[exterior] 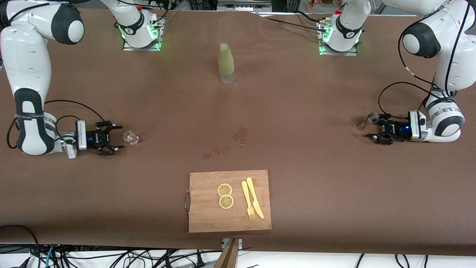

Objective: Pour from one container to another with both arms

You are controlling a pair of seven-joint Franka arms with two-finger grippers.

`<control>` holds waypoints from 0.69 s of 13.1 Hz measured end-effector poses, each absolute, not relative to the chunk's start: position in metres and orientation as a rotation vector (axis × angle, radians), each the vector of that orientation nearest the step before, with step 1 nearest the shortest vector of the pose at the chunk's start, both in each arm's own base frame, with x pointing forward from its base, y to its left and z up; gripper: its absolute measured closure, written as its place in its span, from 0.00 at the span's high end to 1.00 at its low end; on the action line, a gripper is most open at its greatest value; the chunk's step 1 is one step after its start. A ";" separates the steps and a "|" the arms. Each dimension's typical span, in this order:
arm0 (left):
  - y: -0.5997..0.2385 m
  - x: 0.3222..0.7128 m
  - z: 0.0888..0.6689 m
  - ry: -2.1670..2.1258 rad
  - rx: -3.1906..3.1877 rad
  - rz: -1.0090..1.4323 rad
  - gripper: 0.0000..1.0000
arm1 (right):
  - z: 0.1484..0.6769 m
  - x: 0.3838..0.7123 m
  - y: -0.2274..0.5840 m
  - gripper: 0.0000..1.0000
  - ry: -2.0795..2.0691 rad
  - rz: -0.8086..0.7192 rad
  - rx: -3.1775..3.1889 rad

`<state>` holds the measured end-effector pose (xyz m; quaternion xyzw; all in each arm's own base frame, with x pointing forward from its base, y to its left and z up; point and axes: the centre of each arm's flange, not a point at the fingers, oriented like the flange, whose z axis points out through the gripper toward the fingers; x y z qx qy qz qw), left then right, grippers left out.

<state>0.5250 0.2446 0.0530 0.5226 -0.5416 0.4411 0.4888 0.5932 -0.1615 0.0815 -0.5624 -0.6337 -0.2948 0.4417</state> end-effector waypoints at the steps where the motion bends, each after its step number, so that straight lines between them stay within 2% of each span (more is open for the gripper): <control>1: 0.256 0.534 0.063 -1.343 1.297 1.051 0.91 | 0.091 0.594 -0.173 1.00 -1.576 -0.691 -1.430; 2: 0.268 0.540 0.073 -1.359 1.336 1.007 1.00 | 0.104 0.596 -0.181 1.00 -1.573 -0.647 -1.465; 6: 0.294 0.562 0.131 -1.243 1.602 0.650 1.00 | 0.189 0.618 -0.194 1.00 -1.532 -0.450 -1.661; 9: 0.275 0.593 0.194 -1.103 1.821 0.386 1.00 | 0.270 0.636 -0.189 1.00 -1.485 -0.309 -1.842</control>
